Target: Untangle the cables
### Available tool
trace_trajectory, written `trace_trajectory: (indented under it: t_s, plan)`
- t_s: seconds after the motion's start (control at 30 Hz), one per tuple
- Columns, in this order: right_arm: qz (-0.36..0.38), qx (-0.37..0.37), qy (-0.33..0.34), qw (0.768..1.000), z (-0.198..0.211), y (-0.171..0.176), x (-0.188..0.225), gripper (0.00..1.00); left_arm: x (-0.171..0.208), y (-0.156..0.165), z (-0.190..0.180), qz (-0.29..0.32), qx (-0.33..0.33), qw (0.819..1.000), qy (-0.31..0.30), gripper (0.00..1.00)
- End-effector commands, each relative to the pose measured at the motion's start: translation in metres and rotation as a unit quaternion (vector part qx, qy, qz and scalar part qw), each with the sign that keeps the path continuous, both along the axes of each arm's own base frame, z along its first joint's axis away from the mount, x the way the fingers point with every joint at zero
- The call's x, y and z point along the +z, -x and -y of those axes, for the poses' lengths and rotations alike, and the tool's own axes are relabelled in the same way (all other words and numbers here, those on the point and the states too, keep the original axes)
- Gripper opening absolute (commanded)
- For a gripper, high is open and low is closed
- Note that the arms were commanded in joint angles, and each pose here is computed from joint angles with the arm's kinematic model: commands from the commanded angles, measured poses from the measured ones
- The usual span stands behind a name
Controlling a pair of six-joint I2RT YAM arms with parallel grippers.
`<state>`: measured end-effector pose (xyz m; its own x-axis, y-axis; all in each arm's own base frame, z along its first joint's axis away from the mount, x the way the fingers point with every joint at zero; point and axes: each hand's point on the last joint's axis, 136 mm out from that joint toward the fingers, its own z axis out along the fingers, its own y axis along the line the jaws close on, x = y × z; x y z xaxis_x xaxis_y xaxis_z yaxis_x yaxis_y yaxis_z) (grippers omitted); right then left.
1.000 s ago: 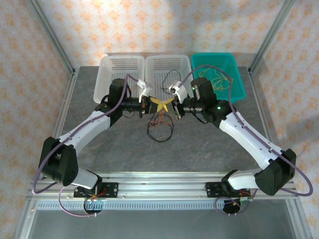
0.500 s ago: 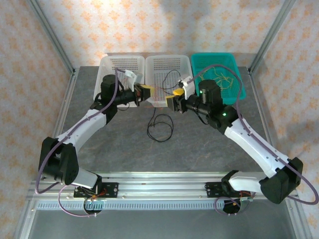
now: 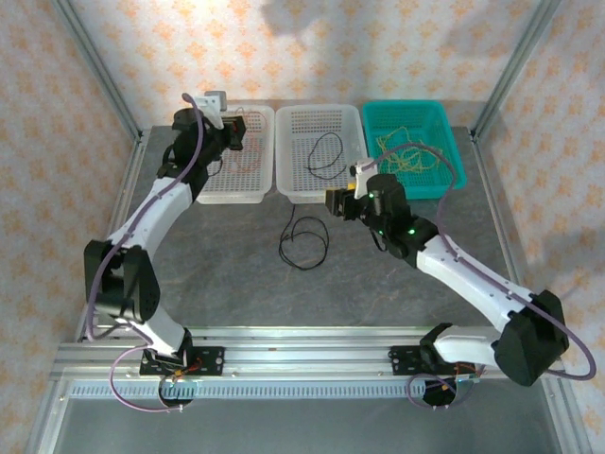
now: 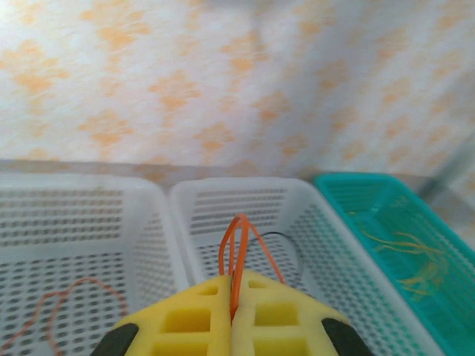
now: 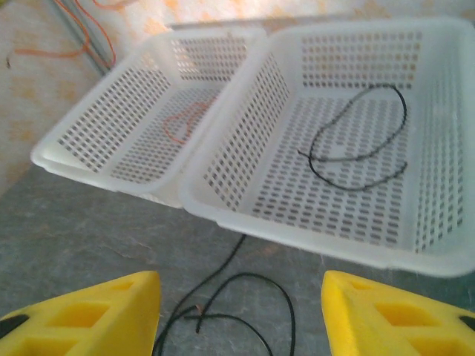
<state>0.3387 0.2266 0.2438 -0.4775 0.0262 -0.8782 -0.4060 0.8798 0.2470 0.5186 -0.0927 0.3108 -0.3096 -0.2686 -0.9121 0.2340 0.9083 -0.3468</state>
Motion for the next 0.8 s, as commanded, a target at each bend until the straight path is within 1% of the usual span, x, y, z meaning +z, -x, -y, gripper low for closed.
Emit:
trace_trajectory:
  t_s: [0.0,0.07,0.17,0.3,0.33,0.4,0.53,0.63,0.7,0.77]
  plan:
    - [-0.012,-0.049,-0.001,0.999,0.003,-0.002,-0.019,0.59,-0.037,-0.021,-0.033,-0.058,0.071,0.996,0.005,0.00]
    - [-0.029,-0.051,0.006,0.998,-0.001,0.001,-0.035,0.58,-0.048,-0.032,-0.037,-0.067,0.077,0.995,0.010,0.00]
    - [-0.053,-0.062,0.014,0.997,-0.002,0.005,-0.057,0.58,-0.070,-0.047,-0.041,-0.088,0.090,0.992,0.003,0.00]
    - [-0.084,-0.083,0.022,0.993,0.004,0.009,-0.083,0.58,-0.095,-0.061,-0.049,-0.113,0.113,0.987,-0.004,0.00]
    - [-0.092,-0.087,0.026,0.992,0.005,0.010,-0.089,0.58,-0.106,-0.065,-0.049,-0.125,0.113,0.986,-0.005,0.00]
    - [-0.103,-0.090,0.030,0.990,0.007,0.012,-0.099,0.58,-0.116,-0.070,-0.047,-0.139,0.107,0.984,-0.006,0.00]
    - [-0.122,-0.086,0.045,0.988,0.006,0.014,-0.117,0.58,-0.125,-0.072,-0.047,-0.148,0.109,0.983,-0.003,0.30]
    - [-0.137,-0.081,0.059,0.985,0.004,0.015,-0.130,0.58,-0.123,-0.068,-0.048,-0.148,0.112,0.983,-0.002,0.48]
    - [-0.149,-0.076,0.068,0.984,0.000,0.014,-0.137,0.58,-0.117,-0.063,-0.049,-0.143,0.114,0.983,-0.001,0.57]
    - [-0.157,-0.071,0.081,0.982,-0.004,0.014,-0.145,0.58,-0.110,-0.054,-0.049,-0.136,0.112,0.984,0.003,0.61]
